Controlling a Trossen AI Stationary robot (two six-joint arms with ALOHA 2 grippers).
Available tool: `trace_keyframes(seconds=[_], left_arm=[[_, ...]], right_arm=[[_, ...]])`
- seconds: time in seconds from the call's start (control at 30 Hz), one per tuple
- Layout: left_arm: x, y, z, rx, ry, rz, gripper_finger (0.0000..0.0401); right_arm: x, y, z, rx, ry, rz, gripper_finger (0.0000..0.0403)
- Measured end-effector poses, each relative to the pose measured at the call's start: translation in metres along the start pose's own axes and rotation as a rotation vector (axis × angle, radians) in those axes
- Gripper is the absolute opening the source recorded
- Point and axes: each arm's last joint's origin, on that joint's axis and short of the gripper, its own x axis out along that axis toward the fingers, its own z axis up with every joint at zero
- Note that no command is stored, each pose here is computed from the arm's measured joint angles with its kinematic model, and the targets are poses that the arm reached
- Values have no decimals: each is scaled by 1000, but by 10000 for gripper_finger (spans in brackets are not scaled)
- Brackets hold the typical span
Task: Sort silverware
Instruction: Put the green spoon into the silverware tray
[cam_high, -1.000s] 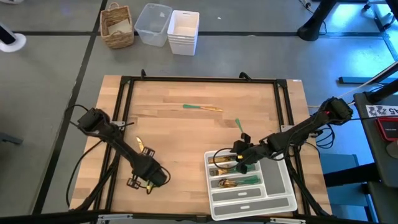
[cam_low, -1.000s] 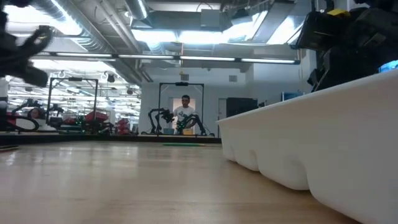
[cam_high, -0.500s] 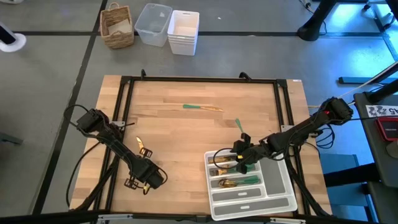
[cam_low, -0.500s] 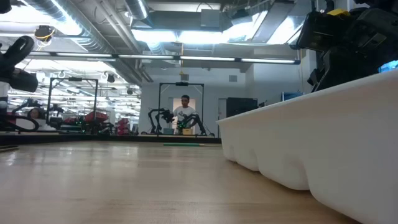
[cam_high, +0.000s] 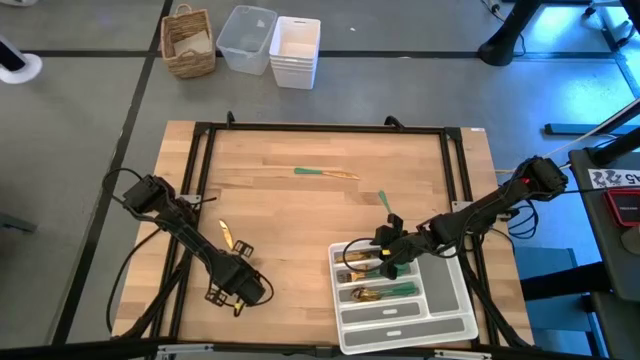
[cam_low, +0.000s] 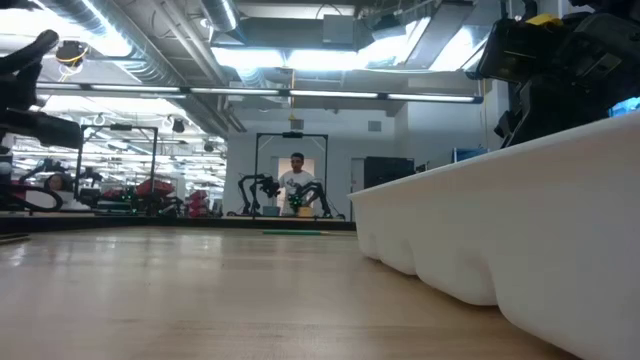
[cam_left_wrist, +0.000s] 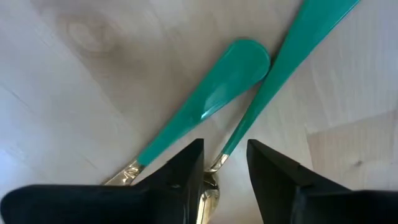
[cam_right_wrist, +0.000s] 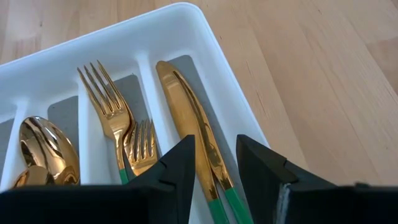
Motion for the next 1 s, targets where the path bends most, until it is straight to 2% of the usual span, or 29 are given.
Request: trace_keyframes(seconds=[0.17, 0.33, 0.5, 0.63, 0.8, 1.0], left_arm=[[2, -4, -2, 16, 0, 0, 105], [21, -5, -14, 4, 57, 14, 104], [27, -4, -17, -15, 54, 13, 102], [27, -4, -15, 33, 40, 5, 73], [28, -4, -15, 4, 41, 3, 13], [17, -6, -10, -52, 39, -5, 9]], right_arm=[[0, 0, 0, 0, 0, 0, 120], [0, 0, 0, 0, 1, -1, 120], [0, 0, 0, -1, 2, -2, 120], [0, 0, 0, -1, 2, -1, 120], [0, 0, 0, -1, 2, -1, 120], [0, 0, 0, -1, 2, -1, 120]])
